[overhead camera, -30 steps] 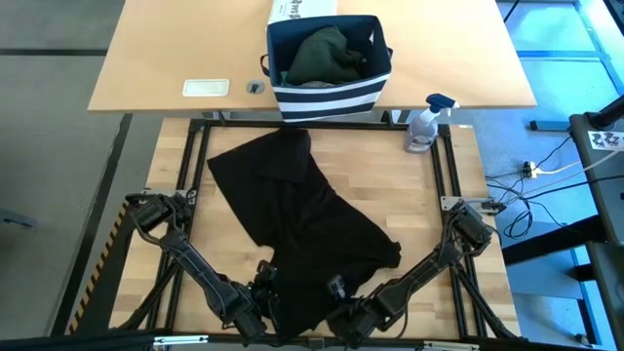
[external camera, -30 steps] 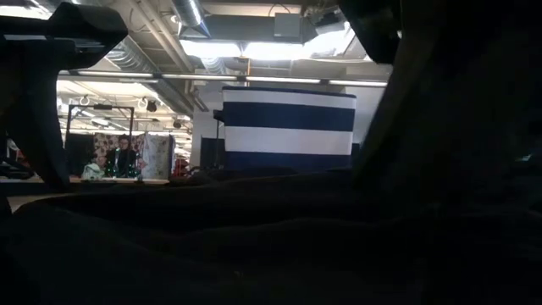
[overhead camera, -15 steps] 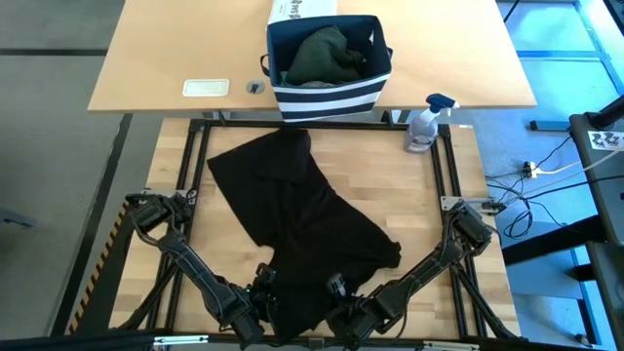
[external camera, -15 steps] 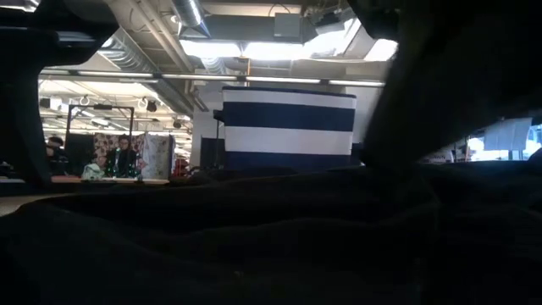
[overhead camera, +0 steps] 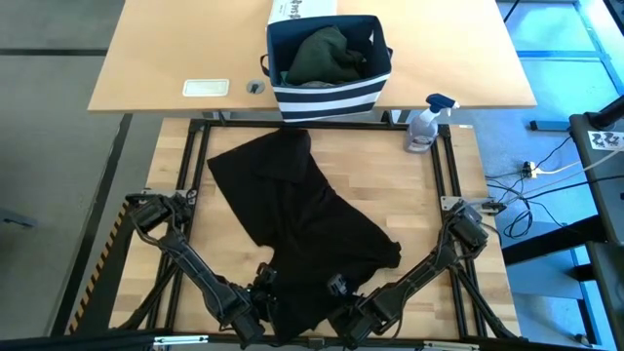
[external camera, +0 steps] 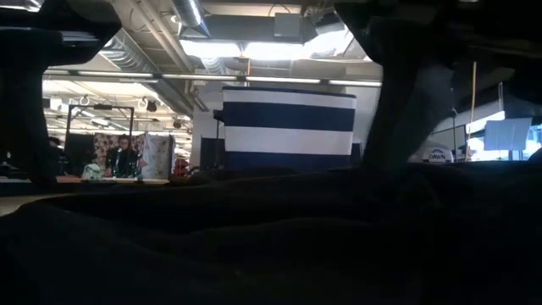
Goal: Fold Laundry from Bin
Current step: Fold the black shirt
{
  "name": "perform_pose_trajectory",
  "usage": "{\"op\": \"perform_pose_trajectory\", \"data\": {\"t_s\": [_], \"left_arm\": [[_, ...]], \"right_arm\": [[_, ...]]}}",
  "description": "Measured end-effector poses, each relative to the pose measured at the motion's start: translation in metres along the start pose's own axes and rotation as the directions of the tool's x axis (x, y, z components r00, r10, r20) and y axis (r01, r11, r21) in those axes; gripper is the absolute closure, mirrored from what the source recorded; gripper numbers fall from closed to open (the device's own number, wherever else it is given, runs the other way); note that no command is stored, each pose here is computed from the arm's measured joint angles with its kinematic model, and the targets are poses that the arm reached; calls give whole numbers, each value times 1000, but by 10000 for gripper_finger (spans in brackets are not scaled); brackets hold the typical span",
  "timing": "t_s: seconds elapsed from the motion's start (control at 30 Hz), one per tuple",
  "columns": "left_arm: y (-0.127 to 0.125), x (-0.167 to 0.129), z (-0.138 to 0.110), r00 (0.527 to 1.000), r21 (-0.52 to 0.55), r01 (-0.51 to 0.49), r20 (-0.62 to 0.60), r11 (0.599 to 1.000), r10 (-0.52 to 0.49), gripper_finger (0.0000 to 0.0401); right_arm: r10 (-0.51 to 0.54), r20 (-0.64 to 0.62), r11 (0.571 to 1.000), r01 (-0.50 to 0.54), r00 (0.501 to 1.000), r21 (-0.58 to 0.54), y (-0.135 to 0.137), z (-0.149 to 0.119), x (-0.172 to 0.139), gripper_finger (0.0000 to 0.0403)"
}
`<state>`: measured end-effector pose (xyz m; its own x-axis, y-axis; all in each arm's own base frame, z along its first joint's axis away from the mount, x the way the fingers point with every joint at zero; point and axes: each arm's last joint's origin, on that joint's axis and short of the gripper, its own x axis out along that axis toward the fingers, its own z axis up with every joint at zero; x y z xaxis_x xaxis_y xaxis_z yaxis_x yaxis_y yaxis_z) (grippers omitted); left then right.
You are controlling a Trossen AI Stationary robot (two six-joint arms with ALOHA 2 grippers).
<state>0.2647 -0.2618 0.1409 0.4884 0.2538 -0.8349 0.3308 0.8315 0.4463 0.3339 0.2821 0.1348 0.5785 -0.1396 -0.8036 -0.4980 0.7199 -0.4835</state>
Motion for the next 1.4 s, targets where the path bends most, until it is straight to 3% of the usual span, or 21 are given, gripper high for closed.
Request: {"op": "perform_pose_trajectory", "data": {"t_s": [0.23,0.6,0.87,1.0,1.13,1.4], "left_arm": [[0,0,0,1000,0,-1,-2,1000,1,288],[0,0,0,1000,0,-2,-4,1000,2,288],[0,0,-1,1000,-3,-2,-5,1000,2,288],[0,0,-1,1000,-3,-2,-5,1000,2,288],[0,0,-1,1000,-4,-2,-5,1000,2,288],[0,0,-1,1000,-5,-1,-6,1000,1,288]], "right_arm": [[-103,-7,995,104,995,8,-3,0,1,231],[-71,-2,997,71,997,14,-1,0,0,314],[3,65,999,-7,998,47,3,17,-14,320],[-21,86,998,15,996,69,1,23,-19,325],[-33,71,997,28,997,75,-3,22,-16,338],[38,31,999,-39,999,24,5,17,-20,344]]}}
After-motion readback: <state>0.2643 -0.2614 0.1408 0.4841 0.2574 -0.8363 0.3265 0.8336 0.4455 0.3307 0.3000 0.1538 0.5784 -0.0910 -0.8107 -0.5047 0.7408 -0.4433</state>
